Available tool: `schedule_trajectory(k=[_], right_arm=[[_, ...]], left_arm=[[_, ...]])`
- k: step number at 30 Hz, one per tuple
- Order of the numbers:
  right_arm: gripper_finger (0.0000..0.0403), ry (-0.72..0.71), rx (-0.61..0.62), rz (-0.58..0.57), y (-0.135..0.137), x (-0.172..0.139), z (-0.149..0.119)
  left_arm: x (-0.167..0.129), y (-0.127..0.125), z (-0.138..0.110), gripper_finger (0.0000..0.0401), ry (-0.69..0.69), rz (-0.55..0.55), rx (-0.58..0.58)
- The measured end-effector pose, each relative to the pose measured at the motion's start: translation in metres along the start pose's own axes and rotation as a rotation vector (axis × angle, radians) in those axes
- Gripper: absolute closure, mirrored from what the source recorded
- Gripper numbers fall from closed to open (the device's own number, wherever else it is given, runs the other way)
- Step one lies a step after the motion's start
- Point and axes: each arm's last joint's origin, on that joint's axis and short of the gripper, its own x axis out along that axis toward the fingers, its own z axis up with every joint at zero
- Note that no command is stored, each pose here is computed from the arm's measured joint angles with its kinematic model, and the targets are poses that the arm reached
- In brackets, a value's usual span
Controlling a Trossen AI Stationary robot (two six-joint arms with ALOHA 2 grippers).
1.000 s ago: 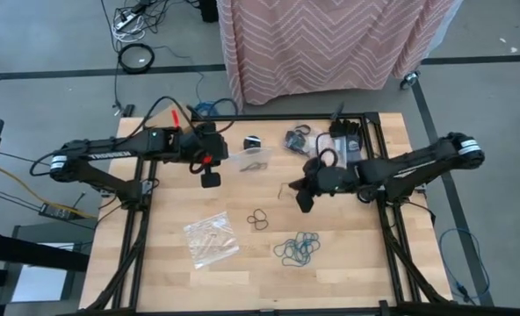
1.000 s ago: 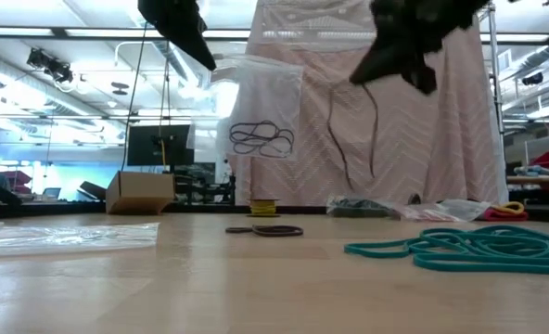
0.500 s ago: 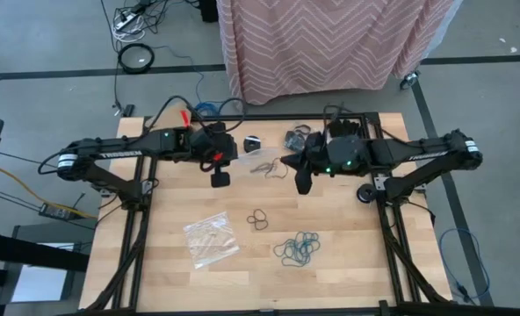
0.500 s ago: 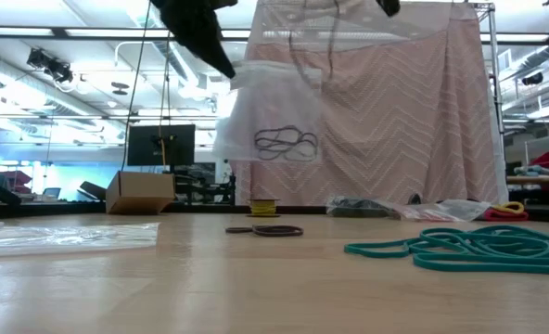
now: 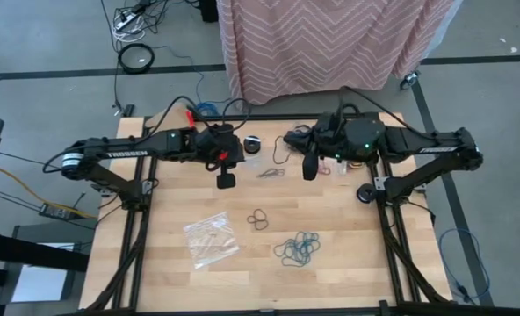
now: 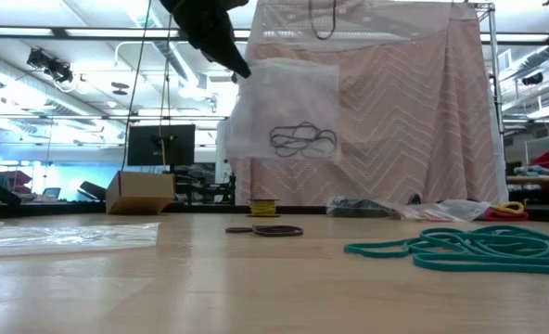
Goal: Sort rubber bands
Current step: Put the violet rubber band into the transparent bag
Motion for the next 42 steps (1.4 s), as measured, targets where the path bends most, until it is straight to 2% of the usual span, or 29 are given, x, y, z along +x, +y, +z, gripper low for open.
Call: schedule_trajectory(k=[12,18,27,42], right_arm=[[0.0403,-0.010,0.002,-0.007,-0.002,0.001,0.002],[0.0403,-0.013,-0.014,-0.006,-0.002,0.001,0.002],[0.0403,-0.045,-0.049,-0.007,-0.001,0.005,0.004],[0.0403,0.035,-0.082,-0.057,-0.011,0.015,-0.003]], left_arm=[[0.000,0.000,0.002,0.0398,-0.024,-0.010,0.020],[0.004,-0.002,0.005,0.0398,-0.057,-0.070,0.018],[0.014,-0.004,0.006,0.0398,-0.065,-0.103,0.017],[0.013,-0.004,0.015,0.0398,-0.138,-0.108,-0.009]])
